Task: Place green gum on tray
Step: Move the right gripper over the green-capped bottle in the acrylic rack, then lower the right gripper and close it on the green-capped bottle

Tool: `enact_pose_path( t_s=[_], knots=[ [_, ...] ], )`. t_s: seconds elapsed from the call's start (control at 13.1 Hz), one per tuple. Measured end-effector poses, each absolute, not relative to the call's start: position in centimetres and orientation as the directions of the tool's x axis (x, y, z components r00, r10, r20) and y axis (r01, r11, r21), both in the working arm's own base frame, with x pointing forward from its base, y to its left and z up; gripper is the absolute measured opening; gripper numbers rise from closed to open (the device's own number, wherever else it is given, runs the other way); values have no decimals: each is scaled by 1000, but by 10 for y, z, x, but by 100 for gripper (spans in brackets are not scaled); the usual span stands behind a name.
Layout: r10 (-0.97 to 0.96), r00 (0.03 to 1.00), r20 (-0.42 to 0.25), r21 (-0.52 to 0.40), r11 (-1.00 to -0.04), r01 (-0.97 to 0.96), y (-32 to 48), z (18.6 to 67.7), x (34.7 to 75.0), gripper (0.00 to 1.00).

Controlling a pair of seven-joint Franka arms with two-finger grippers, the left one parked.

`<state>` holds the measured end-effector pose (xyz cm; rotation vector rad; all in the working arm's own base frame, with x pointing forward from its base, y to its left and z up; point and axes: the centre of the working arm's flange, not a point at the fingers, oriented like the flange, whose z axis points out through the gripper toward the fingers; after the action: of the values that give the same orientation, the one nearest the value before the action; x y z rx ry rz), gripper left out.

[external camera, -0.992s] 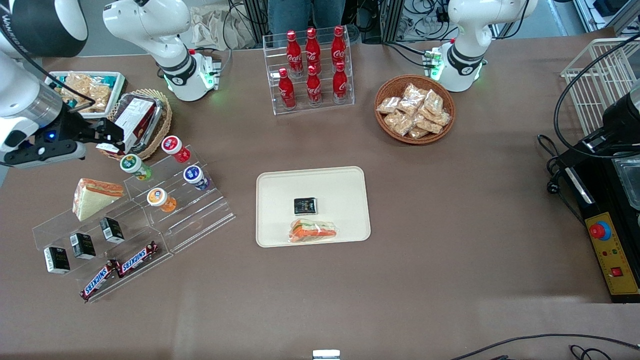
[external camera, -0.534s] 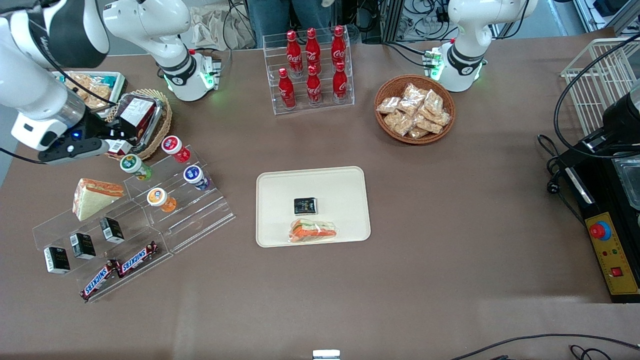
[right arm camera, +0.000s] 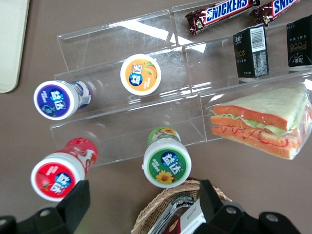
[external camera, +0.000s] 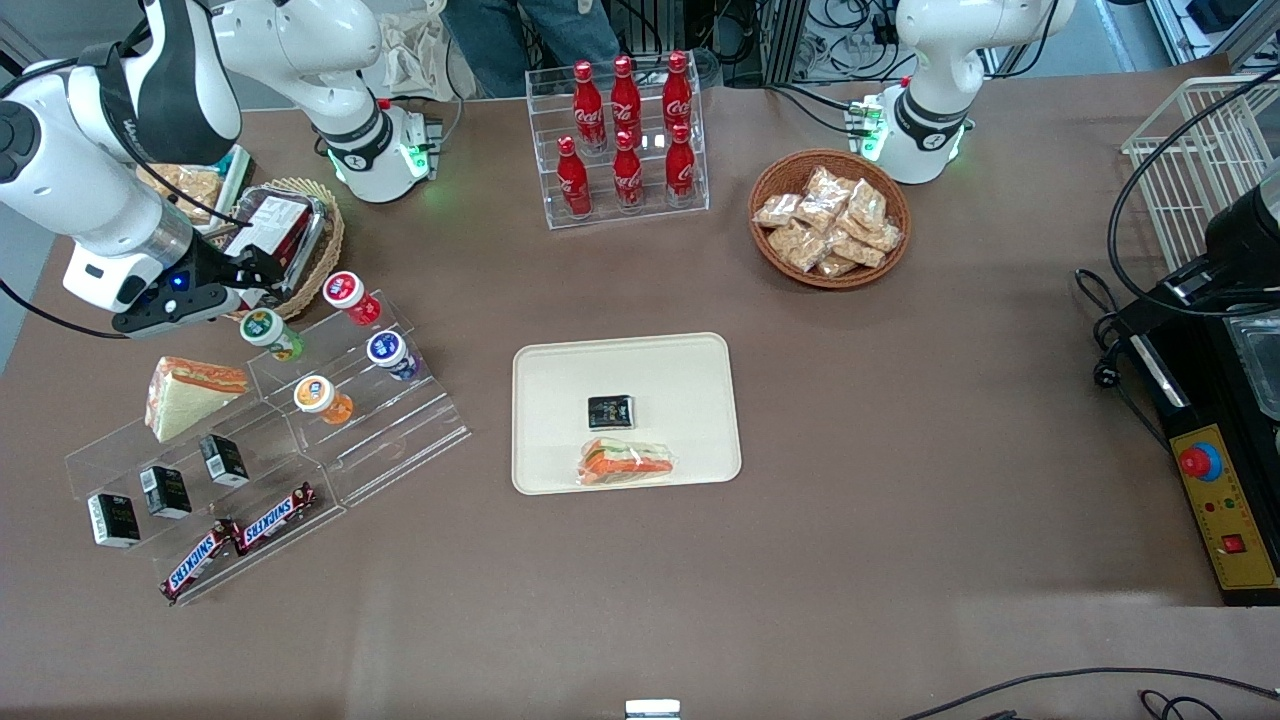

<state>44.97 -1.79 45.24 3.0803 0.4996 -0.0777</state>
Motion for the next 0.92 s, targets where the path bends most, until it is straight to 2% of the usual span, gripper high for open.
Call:
enact_pose_path(
  t_s=[0.92],
  knots=[
    [367, 930, -24, 45, -929, 368, -29, 413, 448, 100]
  ],
)
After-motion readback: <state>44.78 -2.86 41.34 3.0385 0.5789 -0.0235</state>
